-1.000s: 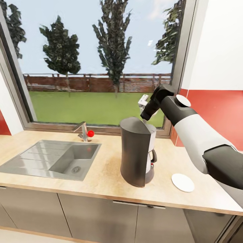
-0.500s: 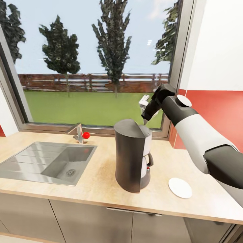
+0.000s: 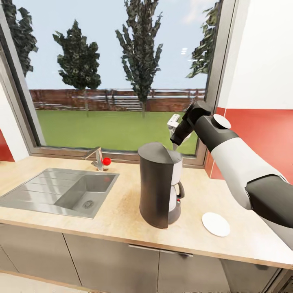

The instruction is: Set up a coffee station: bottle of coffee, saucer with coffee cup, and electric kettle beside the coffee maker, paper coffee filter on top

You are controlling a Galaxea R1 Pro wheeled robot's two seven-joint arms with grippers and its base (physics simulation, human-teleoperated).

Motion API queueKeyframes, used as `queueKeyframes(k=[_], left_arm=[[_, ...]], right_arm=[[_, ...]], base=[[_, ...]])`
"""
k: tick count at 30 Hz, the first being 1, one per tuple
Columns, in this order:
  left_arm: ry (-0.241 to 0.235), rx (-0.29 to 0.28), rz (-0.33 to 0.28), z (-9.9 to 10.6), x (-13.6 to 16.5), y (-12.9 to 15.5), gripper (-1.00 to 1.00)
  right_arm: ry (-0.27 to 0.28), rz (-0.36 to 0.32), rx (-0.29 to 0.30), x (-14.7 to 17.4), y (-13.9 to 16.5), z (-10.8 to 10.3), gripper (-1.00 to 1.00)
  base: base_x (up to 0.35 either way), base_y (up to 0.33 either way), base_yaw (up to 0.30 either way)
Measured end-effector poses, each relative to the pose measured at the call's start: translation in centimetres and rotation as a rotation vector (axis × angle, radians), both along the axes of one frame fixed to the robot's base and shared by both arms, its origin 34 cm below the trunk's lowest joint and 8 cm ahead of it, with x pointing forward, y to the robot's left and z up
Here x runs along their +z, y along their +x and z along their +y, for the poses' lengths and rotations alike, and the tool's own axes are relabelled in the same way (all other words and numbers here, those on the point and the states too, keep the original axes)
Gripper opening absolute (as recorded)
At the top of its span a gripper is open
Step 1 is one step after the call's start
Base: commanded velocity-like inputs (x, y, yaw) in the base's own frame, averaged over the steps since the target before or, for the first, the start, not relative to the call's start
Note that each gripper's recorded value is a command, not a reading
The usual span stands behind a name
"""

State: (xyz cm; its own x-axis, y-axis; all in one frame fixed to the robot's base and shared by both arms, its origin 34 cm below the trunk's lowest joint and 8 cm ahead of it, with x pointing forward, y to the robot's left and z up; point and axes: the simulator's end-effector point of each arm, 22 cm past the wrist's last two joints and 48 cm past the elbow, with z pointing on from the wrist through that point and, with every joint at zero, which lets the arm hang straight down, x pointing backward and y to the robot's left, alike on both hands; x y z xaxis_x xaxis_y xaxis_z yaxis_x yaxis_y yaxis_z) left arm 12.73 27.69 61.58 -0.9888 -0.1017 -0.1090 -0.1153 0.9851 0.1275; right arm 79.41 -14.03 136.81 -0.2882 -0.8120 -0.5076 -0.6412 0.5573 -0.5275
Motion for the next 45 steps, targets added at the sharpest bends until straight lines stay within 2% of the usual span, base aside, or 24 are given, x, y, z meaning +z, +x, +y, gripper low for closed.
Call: queueKeyframes(k=[31, 38, 40, 45], left_arm=[[-0.002, 0.010, -0.003, -0.1, 0.0, 0.1, 1.00], [-0.002, 0.011, -0.003, -0.1, 0.0, 0.1, 1.00], [-0.006, 0.010, -0.001, -0.4, 0.0, 0.0, 1.00], [-0.004, 0.021, 0.001, -0.4, 0.0, -0.1, 1.00]], right_arm=[[0.000, 0.004, -0.006, -0.2, 0.0, -0.2, -1.00], [-0.003, 0.028, -0.015, -1.1, 0.1, -0.5, -1.00], [-0.003, 0.039, -0.010, -1.8, 0.0, 0.0, -1.00], [-0.004, 0.023, 0.002, -0.9, 0.0, 0.7, -1.00]], base=[[-0.054, -0.043, 0.036], [-0.007, -0.004, 0.000], [0.000, 0.000, 0.000], [0.000, 0.000, 0.000]])
